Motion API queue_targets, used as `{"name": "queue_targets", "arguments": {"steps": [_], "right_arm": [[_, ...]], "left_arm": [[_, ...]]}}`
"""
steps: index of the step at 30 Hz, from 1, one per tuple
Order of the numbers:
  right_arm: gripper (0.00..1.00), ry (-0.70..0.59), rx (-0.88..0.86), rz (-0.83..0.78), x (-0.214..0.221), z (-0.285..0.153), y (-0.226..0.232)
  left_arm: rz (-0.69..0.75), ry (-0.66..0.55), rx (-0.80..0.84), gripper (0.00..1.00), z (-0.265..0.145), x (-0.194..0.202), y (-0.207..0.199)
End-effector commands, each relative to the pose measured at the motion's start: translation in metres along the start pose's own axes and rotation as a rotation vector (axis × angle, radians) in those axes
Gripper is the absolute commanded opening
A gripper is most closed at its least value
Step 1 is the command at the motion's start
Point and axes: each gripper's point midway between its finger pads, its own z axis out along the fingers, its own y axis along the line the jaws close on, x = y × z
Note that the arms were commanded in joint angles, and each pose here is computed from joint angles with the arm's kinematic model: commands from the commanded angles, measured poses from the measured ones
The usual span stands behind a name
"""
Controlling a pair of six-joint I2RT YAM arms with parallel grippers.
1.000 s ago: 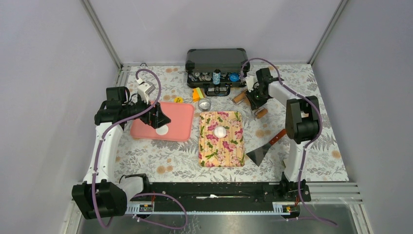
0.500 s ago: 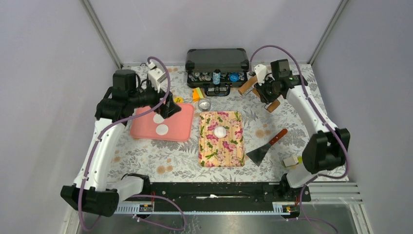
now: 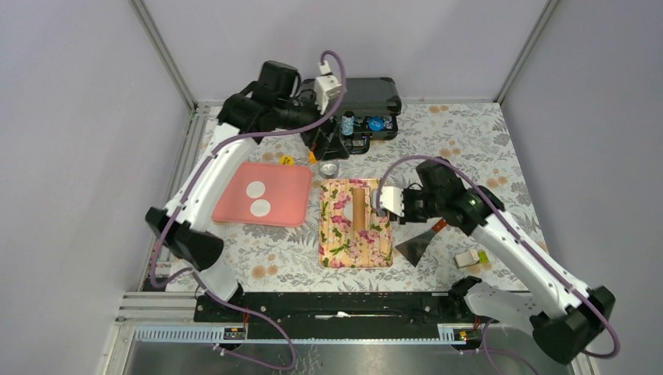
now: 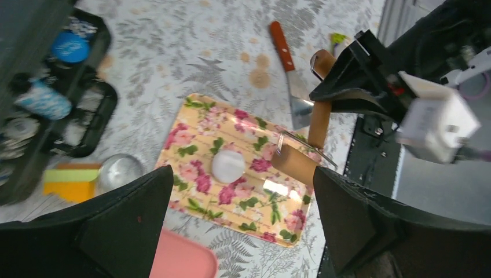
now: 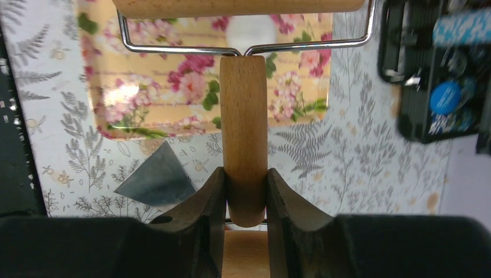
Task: Roll out the dumpling wrappers from the dough
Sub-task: Pick up the rolling pin from the center of the board.
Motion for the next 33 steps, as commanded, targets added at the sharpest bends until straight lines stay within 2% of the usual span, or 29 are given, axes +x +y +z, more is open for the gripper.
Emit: {"name": "queue_targets", "arguments": {"steps": [1, 6, 13, 21, 30, 31, 33], "right_arm": [[0.0, -0.298, -0.009, -0.233, -0.053, -0.025, 0.018], [0.0, -0.372, -0.084, -0.289, -0.057, -0.029, 0.051], [0.0, -0.278, -0.03, -0.322, -0.038, -0.021, 0.049], [0.0, -0.229, -0.002, -0.356, -0.034, -0.017, 0.045], [0.0, -0.174, 0.022, -0.399, -0.03, -0.013, 0.038], [0.0, -0.173, 0.022, -0.401, -0.03, -0.013, 0.038], [0.0, -0.176, 0.024, -0.403, -0.031, -0.012, 0.038]], "left_arm": [[0.004, 0.068, 0.163, 0.99, 0.023, 0.005, -0.029], [-0.03, 0.117, 0.309, 0.99, 0.058, 0.016, -0.053], [-0.094, 0.245, 0.464, 0.99, 0.085, 0.044, -0.091], [-0.108, 0.499, 0.501, 0.99, 0.102, 0.102, -0.111], [-0.149, 0.621, 0.563, 0.99, 0.095, 0.127, -0.121], [-0.146, 0.634, 0.568, 0.98, 0.094, 0.129, -0.122], [-0.147, 0.649, 0.582, 0.88, 0.093, 0.133, -0.126]]}}
